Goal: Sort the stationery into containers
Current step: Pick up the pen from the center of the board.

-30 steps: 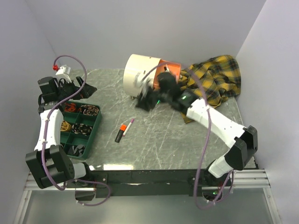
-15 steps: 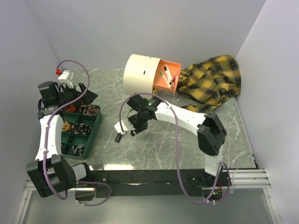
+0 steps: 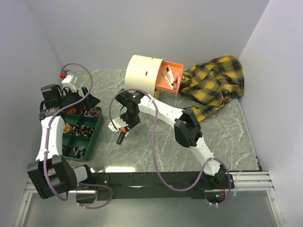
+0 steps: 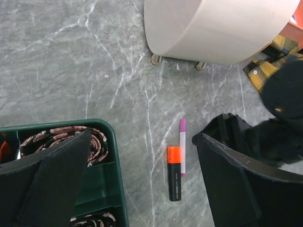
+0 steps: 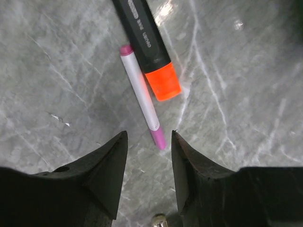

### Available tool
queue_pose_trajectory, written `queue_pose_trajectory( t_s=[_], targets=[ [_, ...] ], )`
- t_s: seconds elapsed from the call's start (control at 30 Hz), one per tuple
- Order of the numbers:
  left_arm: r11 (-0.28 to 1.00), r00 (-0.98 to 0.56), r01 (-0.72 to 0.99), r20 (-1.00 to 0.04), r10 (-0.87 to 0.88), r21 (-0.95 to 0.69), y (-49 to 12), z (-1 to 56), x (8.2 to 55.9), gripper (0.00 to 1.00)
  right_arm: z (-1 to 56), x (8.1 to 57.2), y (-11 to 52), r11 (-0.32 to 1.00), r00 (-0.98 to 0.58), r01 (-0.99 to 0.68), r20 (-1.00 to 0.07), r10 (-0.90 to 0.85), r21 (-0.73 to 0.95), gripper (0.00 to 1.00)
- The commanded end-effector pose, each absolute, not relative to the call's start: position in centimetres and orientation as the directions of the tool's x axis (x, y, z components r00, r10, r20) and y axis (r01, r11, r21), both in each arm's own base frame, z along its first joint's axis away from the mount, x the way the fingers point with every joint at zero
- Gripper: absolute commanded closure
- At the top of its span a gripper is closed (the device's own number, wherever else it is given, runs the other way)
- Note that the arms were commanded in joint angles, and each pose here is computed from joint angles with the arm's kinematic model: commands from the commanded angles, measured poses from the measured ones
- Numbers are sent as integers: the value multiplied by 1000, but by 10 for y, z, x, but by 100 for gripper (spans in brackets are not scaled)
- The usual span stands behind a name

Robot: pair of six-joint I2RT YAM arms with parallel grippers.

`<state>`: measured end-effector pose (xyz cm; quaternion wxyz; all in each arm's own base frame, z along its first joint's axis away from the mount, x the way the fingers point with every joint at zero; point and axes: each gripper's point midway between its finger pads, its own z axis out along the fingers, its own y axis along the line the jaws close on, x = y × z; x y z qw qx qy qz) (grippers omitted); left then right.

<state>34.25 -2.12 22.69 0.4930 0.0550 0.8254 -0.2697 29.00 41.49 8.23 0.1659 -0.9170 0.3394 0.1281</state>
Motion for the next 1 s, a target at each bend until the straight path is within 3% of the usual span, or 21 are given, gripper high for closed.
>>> queue_pose_trajectory(
  t_s=[0.0, 0.97],
  targets=[
    [845, -479, 406, -869, -126, -346, -21, 232, 345, 1, 79, 285, 403, -751, 734, -649, -360, -575, -124, 52],
    [843, -507, 375, -847, -162, -386, -11, 220, 349, 1, 36, 314, 412, -769, 759, -625, -336, -558, -132, 49]
  ],
)
